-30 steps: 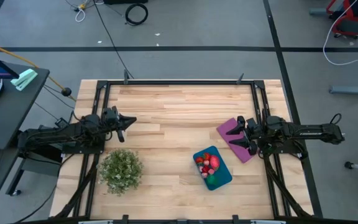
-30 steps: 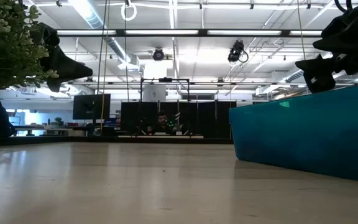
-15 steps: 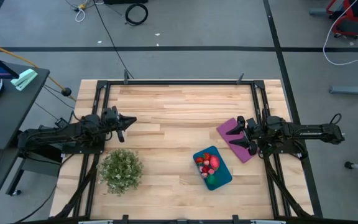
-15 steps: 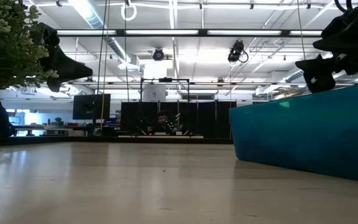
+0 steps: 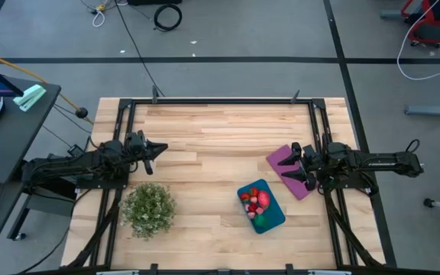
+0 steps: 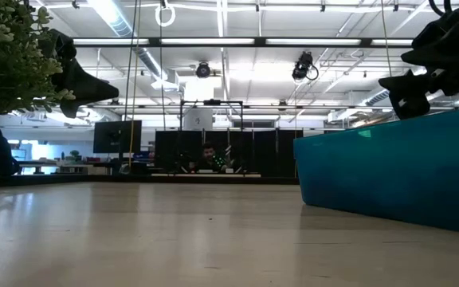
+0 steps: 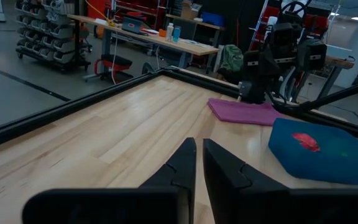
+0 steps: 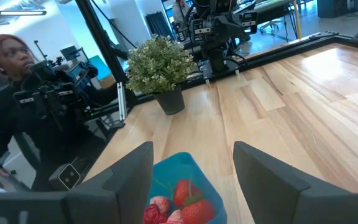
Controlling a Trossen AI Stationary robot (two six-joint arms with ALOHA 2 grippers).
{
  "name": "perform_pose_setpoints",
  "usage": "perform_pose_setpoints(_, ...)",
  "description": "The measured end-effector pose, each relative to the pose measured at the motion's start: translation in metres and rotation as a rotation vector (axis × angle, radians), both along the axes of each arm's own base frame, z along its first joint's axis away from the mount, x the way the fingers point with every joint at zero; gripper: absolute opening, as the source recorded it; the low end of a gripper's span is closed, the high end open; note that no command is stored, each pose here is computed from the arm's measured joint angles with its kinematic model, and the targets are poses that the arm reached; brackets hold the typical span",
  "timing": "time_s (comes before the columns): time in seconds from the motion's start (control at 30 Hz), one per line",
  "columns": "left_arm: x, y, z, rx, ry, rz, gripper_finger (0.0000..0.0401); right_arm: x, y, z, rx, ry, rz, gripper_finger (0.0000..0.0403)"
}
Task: Pick and placing Produce into tupperware
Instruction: Return to Home Position
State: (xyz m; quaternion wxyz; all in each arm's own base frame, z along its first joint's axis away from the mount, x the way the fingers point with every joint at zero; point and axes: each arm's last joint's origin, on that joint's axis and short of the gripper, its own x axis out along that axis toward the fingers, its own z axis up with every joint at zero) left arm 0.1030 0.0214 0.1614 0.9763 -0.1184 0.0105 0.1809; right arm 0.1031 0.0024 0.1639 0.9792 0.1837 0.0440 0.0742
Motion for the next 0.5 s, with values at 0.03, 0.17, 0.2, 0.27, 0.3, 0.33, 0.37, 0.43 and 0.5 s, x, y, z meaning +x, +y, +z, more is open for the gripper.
perform_pose_setpoints(0.03,0.0,0.0,0.0,0.0,0.0,0.0,0.0037,0.0,0.0,0.0,0.0,0.0,0.0,0.023)
perform_pose_setpoints(0.17,0.0,0.0,0.0,0.0,0.0,0.0,0.0039,0.0,0.0,0.0,0.0,0.0,0.0,0.023)
perform_pose_setpoints(0.2,0.0,0.0,0.0,0.0,0.0,0.0,0.0038,0.0,0.0,0.0,0.0,0.0,0.0,0.023)
perform_pose_setpoints(0.27,0.0,0.0,0.0,0.0,0.0,0.0,0.0035,0.0,0.0,0.0,0.0,0.0,0.0,0.023)
perform_pose_setpoints(0.3,0.0,0.0,0.0,0.0,0.0,0.0,0.0033,0.0,0.0,0.0,0.0,0.0,0.0,0.023)
perform_pose_setpoints(0.33,0.0,0.0,0.0,0.0,0.0,0.0,0.0031,0.0,0.0,0.0,0.0,0.0,0.0,0.023)
perform_pose_setpoints(0.37,0.0,0.0,0.0,0.0,0.0,0.0,0.003,0.0,0.0,0.0,0.0,0.0,0.0,0.023)
perform_pose_setpoints(0.43,0.0,0.0,0.0,0.0,0.0,0.0,0.0027,0.0,0.0,0.0,0.0,0.0,0.0,0.023)
perform_pose_setpoints(0.5,0.0,0.0,0.0,0.0,0.0,0.0,0.0026,0.0,0.0,0.0,0.0,0.0,0.0,0.023)
